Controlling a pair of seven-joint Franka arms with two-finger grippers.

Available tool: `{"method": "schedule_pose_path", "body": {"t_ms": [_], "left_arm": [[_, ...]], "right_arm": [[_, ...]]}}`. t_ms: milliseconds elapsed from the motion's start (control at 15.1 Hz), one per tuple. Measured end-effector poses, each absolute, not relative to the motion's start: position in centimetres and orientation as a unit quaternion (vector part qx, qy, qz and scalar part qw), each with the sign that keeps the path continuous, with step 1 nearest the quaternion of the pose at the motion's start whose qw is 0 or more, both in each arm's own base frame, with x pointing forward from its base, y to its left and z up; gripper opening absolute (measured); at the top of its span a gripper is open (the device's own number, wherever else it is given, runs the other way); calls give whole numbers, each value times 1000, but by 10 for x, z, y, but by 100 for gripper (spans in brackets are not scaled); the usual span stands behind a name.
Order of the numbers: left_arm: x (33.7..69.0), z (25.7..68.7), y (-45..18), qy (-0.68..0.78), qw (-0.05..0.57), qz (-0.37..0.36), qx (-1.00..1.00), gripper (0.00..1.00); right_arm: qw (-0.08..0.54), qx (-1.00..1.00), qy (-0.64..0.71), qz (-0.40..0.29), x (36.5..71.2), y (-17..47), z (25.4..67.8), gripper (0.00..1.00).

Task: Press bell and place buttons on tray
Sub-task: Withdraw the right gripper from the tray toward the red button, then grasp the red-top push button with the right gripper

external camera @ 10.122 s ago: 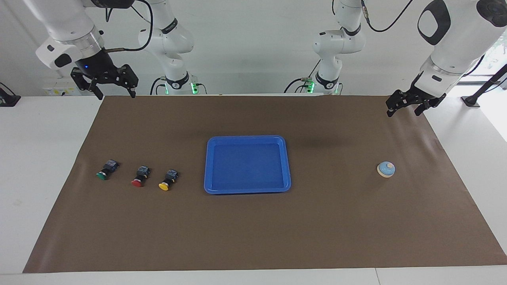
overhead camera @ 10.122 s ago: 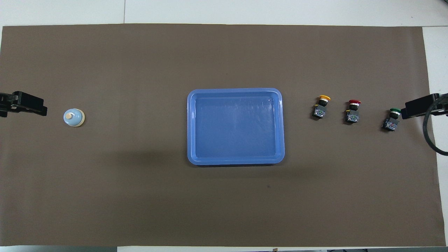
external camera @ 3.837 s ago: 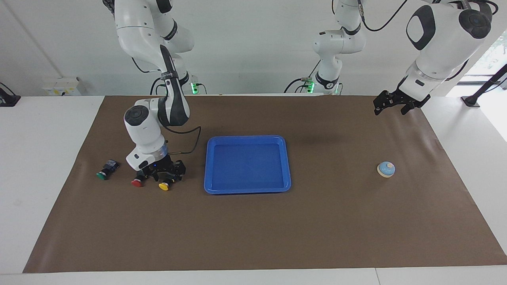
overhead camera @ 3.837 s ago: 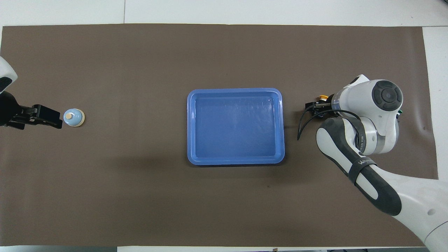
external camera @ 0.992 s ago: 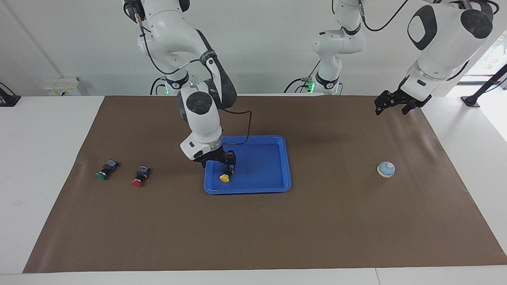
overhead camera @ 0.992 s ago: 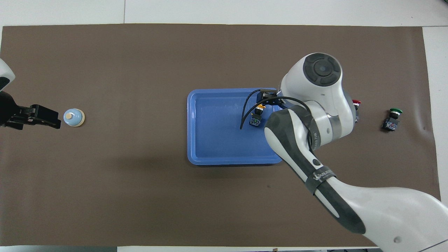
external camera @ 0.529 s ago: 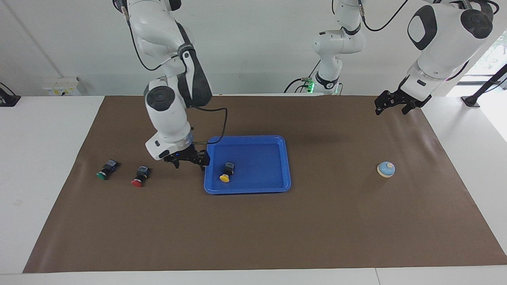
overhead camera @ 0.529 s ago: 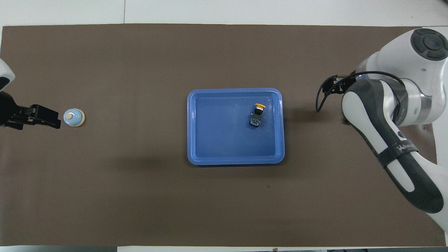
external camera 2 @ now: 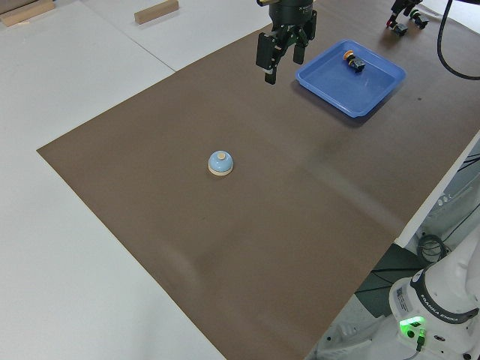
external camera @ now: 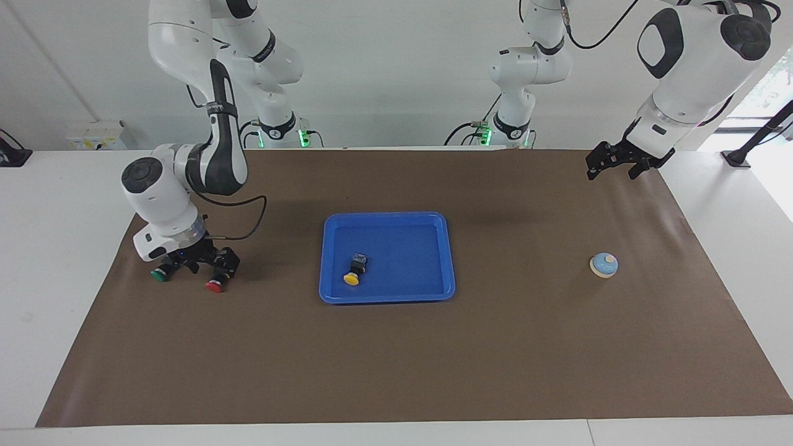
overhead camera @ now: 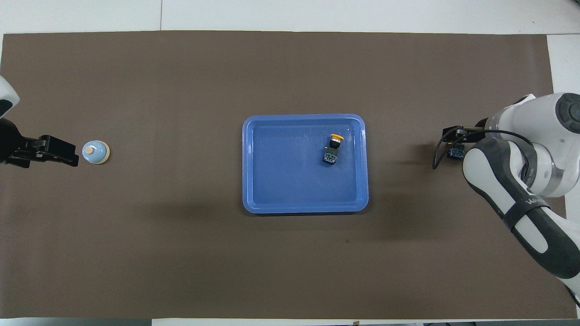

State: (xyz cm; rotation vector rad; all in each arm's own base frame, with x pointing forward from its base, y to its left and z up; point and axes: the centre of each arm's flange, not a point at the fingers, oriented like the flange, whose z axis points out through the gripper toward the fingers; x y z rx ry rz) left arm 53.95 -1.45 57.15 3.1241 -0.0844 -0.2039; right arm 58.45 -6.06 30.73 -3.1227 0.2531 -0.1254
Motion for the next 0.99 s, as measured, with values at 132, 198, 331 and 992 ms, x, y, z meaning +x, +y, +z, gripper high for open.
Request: {"method": "schedule_pose_path", "body": {"t_ms": [132,198,331,992], "left_arm": [[540,571,-14,-27,5,-65,998,100],[540,571,-14,-27,5,-65,998,100],[540,571,-14,-27,5,-65,998,100],[540,572,-14,-27,5,-65,998,100]], "right_arm": [[3,-995,82,-48,569,-61,290,100],[3,-995,82,-48,565,-60,285,100],[2,-996,79,-48,562,-60,283,96],[6,-998,45,-34,582,-32,324,41]]}}
